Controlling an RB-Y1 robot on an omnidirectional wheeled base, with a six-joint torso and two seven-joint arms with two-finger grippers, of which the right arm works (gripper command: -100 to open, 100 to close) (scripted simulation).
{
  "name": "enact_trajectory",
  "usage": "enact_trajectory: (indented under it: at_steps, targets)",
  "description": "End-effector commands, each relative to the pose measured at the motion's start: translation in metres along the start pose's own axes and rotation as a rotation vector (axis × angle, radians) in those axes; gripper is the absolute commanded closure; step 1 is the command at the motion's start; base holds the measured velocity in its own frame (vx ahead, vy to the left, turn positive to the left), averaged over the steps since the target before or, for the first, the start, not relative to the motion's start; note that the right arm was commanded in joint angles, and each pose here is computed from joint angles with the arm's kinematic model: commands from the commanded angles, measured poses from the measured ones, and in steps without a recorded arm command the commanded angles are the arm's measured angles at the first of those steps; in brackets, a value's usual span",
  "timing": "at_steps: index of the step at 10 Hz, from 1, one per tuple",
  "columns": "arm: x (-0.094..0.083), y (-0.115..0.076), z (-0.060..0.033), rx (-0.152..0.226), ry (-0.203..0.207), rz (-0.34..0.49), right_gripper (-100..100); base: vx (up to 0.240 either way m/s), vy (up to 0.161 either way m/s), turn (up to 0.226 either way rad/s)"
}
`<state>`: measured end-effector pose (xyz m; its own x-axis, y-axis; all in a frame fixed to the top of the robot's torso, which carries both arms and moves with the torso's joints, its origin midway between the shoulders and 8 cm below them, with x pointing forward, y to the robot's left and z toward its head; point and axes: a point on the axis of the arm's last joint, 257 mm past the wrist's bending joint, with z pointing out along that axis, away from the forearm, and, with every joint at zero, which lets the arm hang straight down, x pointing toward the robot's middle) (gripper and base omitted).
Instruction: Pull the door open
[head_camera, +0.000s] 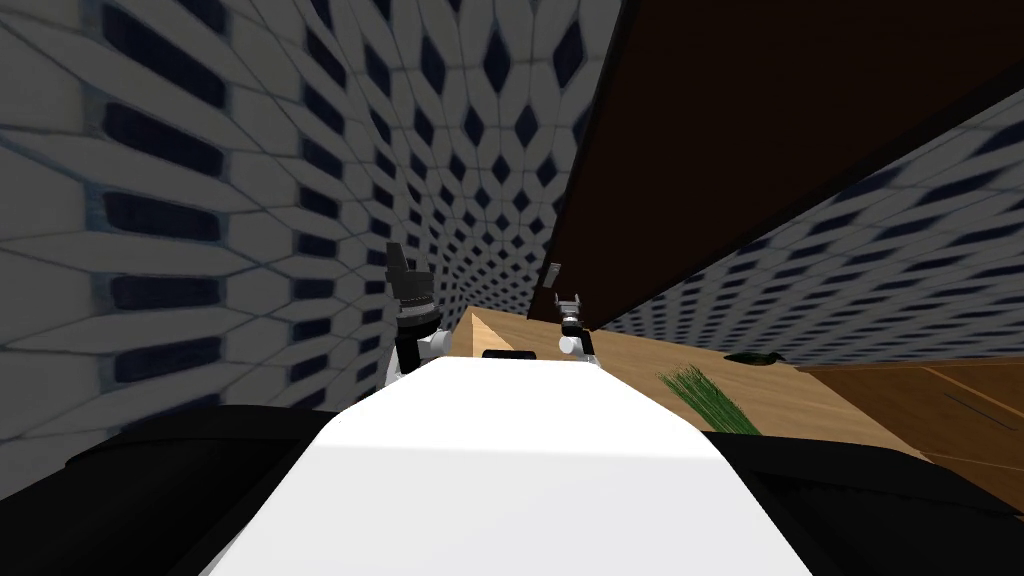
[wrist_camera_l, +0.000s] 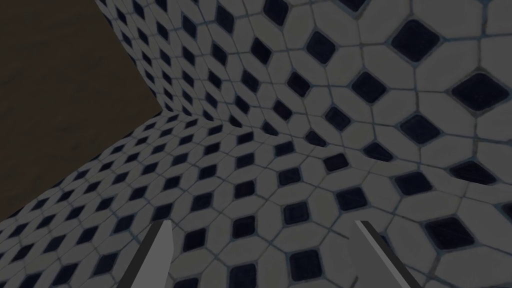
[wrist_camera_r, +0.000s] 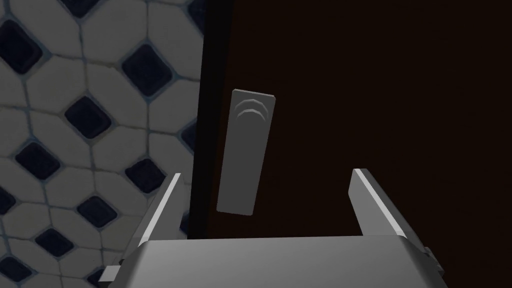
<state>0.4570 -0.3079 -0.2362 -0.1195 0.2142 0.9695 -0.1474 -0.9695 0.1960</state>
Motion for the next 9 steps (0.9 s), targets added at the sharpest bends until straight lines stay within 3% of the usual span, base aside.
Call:
enact_trajectory:
  at_steps: [1,7,9]
  targets:
    - [-0.012,0.001,-0.0003,0.001,-0.028,0.037,-100,0.141,0.008,-0.006]
    - [-0.057,0.009,-0.0009,-0.011,-0.134,0.176,-100,0.162,0.024,-0.006]
    - [-0.058,0.010,-0.0008,-0.012,-0.135,0.178,-100,0.142,0.010,-0.004]
